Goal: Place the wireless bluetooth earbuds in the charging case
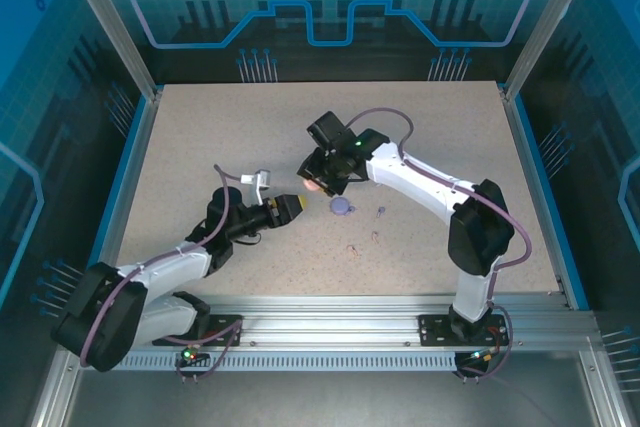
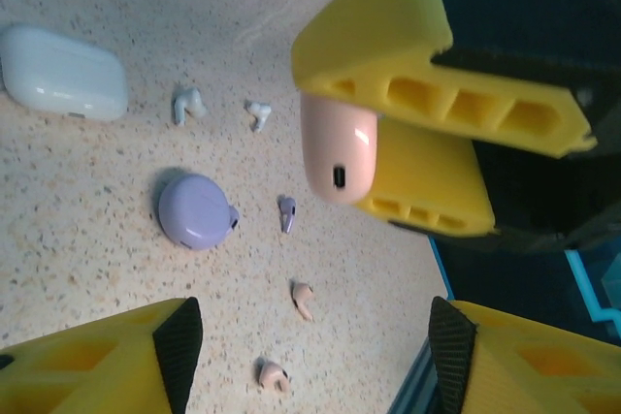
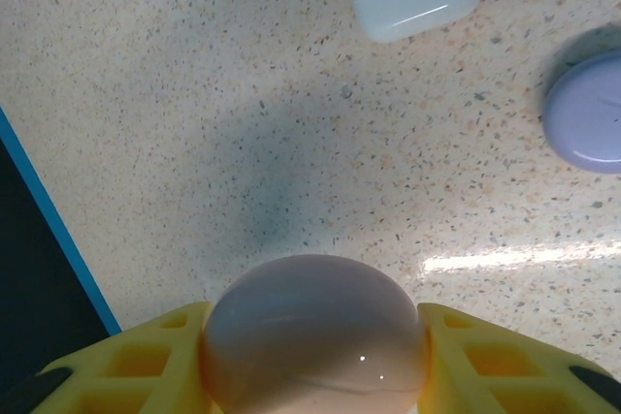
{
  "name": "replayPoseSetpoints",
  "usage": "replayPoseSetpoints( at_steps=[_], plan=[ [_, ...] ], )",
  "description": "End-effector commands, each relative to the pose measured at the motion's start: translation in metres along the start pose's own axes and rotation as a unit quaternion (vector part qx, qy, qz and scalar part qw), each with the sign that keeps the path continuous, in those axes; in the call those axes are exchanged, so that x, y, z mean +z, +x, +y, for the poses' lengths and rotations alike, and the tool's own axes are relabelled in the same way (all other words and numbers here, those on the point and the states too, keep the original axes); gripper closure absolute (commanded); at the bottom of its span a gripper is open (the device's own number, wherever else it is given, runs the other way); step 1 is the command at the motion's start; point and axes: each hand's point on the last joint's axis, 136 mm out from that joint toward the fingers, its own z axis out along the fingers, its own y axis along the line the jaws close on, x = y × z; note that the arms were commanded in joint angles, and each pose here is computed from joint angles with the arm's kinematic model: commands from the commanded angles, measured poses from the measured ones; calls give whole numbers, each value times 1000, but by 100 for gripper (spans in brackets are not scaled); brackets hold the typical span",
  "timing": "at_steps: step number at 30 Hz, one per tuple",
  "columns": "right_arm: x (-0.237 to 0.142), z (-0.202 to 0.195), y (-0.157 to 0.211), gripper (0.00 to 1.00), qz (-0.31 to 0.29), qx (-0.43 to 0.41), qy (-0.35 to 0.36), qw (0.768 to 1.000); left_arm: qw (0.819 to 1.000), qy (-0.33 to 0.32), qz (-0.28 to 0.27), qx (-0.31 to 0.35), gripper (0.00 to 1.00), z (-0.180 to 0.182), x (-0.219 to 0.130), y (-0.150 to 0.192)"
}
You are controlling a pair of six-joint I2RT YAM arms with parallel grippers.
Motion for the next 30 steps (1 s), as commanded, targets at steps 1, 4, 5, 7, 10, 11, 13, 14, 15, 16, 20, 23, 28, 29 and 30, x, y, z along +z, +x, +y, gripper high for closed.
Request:
replayPoseSetpoints(
  at_steps=[1,4,5,7,10,11,13,14,15,16,20,23,28,29,30],
  plan=[
    [-5,20,11,61,11,-3,-27,1000,998,20,-49,42,34,-18,6,-27],
    [-4,26,17,61,15,-7,-31,999,997,13,-67,43,38,-15,7,-32],
    [-4,27,20,61,16,-9,-31,999,997,10,-70,44,39,-14,7,-34],
    [-3,30,23,61,19,-10,-34,999,996,6,-79,45,42,-13,7,-37],
    [-3,33,28,61,23,-11,-36,999,995,4,-89,47,46,-13,8,-41],
    [-2,34,29,61,23,-12,-37,999,995,4,-92,48,47,-13,8,-43],
    [-3,35,31,61,24,-13,-38,999,994,4,-96,50,49,-14,7,-45],
    [-2,34,32,61,23,-13,-37,999,994,3,-98,50,50,-14,7,-46],
    [-2,35,32,61,24,-13,-37,999,994,2,-100,51,51,-14,7,-47],
    [-2,35,33,61,24,-13,-37,999,993,1,-102,51,52,-13,7,-47],
    [0,35,34,61,26,-14,-37,999,993,-6,-111,49,57,-10,6,-50],
    [0,35,35,61,28,-14,-38,999,992,-7,-119,47,59,-10,6,-53],
    [0,36,37,61,31,-13,-40,999,990,-11,-133,45,65,-9,6,-59],
    [0,36,37,61,31,-12,-40,999,990,-11,-134,45,66,-9,7,-59],
    [0,35,37,61,31,-12,-39,999,990,-12,-136,43,67,-8,7,-59]
  ],
)
